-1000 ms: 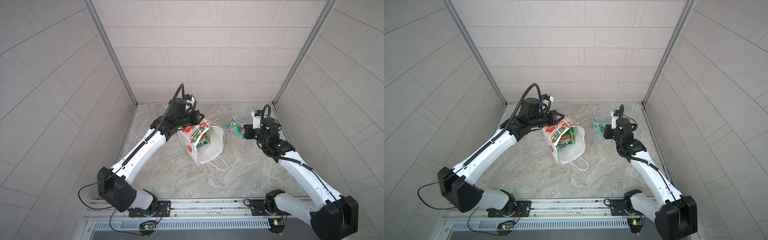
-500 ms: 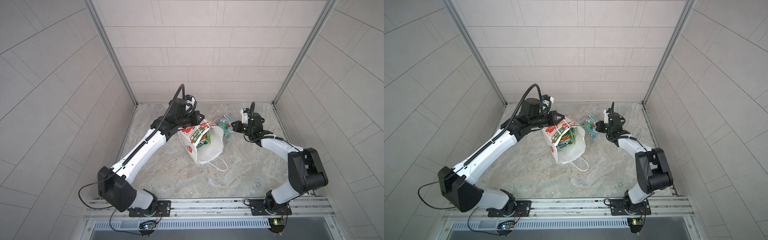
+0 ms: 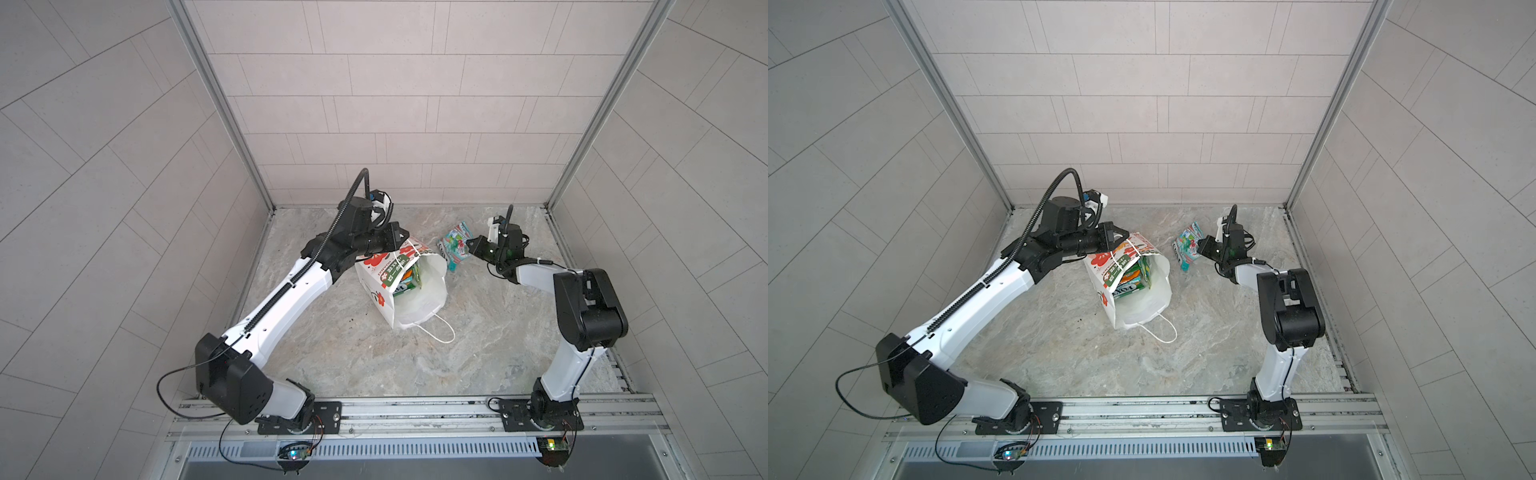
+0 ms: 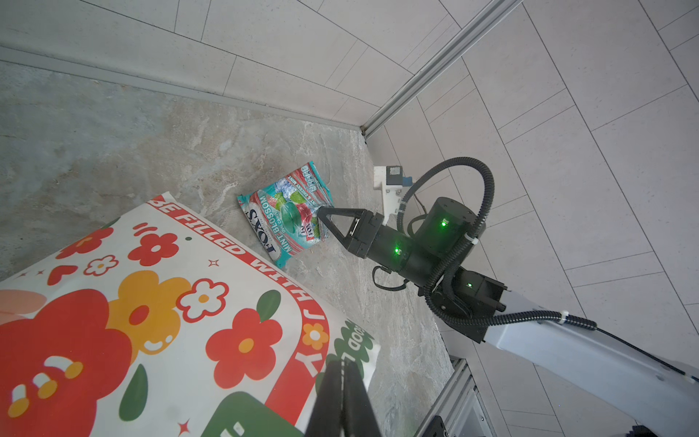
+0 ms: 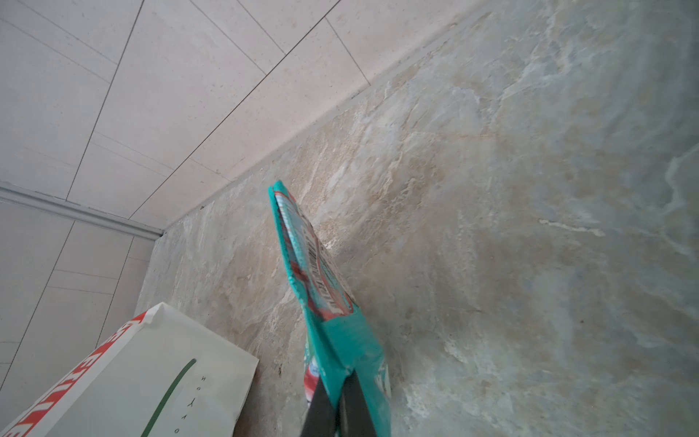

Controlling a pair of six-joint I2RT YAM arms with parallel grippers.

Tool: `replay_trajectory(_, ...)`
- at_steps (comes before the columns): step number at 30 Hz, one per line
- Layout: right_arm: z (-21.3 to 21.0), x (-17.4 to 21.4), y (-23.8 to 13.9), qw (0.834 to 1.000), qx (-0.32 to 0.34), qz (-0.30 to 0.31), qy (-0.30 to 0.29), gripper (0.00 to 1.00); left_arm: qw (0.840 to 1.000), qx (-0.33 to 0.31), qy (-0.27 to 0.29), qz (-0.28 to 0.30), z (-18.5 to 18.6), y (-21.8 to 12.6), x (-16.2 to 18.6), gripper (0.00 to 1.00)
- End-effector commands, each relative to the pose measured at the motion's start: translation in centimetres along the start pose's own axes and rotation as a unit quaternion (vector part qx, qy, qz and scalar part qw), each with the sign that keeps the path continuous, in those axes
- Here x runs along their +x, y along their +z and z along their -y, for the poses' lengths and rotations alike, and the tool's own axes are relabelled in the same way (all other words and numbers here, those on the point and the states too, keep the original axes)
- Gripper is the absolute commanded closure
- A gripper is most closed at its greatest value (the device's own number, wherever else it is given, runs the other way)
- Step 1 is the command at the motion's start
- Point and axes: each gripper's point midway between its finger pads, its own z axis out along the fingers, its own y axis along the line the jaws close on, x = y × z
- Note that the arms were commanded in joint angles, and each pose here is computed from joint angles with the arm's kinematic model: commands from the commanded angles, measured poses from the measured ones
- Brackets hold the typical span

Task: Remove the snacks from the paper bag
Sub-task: 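Carry the teal packet away from the bag and release it on the table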

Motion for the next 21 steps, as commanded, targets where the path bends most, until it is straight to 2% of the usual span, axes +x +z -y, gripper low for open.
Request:
replay_trajectory(1, 0.2, -0.6, 0.7, 1.0, -0.008, 0.007, 0.009, 1.0, 1.0, 0.018, 0.013, 0.017, 1.2, -0.8, -0.7, 1.0)
replay_trajectory(11, 3.4, 0.4, 1.7, 0.999, 0.026, 0.004, 0.019, 1.0, 1.0, 0.018, 0.011, 0.017, 1.2, -0.9, -0.6, 1.0)
replay_trajectory(17, 4.1, 0.4, 0.9, 0.999, 0.041, 0.009, 0.012, 0.65, 1.0, 0.018, 0.011, 0.018, 1.2, -1.0, -0.5, 1.0)
replay_trajectory(21, 3.7, 0.0, -0.5, 0.999, 0.05, 0.01, -0.008, 0.54, 1.0, 0.02, 0.012, 0.018, 1.3, -1.1, -0.6, 1.0)
